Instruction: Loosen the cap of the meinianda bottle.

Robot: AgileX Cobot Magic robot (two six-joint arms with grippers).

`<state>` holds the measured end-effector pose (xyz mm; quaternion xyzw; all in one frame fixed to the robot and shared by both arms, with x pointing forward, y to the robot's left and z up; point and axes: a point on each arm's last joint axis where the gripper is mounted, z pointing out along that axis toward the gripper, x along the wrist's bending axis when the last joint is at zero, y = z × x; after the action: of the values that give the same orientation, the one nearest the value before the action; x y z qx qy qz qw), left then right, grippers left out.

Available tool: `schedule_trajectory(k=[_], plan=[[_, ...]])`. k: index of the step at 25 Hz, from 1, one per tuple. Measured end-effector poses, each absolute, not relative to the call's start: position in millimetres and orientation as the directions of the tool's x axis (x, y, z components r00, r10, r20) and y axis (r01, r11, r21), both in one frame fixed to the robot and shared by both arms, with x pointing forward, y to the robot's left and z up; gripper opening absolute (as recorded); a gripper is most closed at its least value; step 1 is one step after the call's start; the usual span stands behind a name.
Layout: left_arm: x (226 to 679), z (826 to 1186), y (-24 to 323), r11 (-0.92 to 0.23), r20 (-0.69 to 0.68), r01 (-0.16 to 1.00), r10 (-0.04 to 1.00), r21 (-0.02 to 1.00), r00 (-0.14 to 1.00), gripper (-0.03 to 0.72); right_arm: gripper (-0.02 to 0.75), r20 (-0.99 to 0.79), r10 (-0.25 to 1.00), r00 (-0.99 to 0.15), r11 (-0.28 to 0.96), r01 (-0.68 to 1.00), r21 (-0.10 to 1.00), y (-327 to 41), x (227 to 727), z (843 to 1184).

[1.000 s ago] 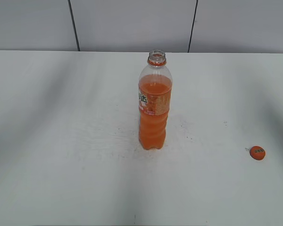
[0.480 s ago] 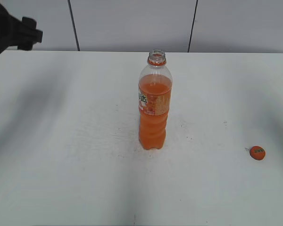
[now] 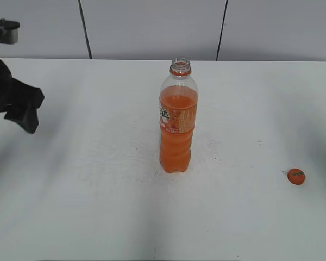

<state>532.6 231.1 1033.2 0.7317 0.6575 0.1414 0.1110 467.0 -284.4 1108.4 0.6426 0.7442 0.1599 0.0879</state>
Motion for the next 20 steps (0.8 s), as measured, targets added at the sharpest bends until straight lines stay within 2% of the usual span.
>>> schedule_trajectory(k=[4, 7, 12, 15, 20], plan=[[513.0, 1031.9, 233.7, -0.095, 0.058, 0.982, 0.995, 0.162, 0.086, 0.561, 0.525, 0.055, 0.988, -0.146, 0.125, 0.95, 0.286, -287.2, 455.8, 1091.0], [498.0, 1045.5, 237.6, -0.089, 0.061, 0.988, 0.995, 0.128, 0.082, 0.55, 0.525, 0.061, 0.99, -0.126, 0.107, 0.961, 0.254, -287.8, 437.2, 1078.6], [459.0, 1080.4, 248.1, -0.079, 0.034, 0.967, 0.997, 0.244, 0.073, 0.535, 0.525, 0.065, 0.993, -0.099, 0.077, 0.959, 0.274, -288.6, 387.5, 1065.5], [419.8, 1099.0, 258.9, -0.07, 0.012, 0.936, 0.997, 0.344, 0.07, 0.533, 0.525, 0.056, 0.993, -0.101, 0.073, 0.926, 0.37, -289.4, 348.9, 1065.9], [347.9, 1110.5, 278.9, -0.057, -0.023, 0.846, 0.996, 0.529, 0.081, 0.533, 0.525, 0.029, 0.994, -0.106, 0.074, 0.836, 0.543, -291.1, 293.2, 1059.1]])
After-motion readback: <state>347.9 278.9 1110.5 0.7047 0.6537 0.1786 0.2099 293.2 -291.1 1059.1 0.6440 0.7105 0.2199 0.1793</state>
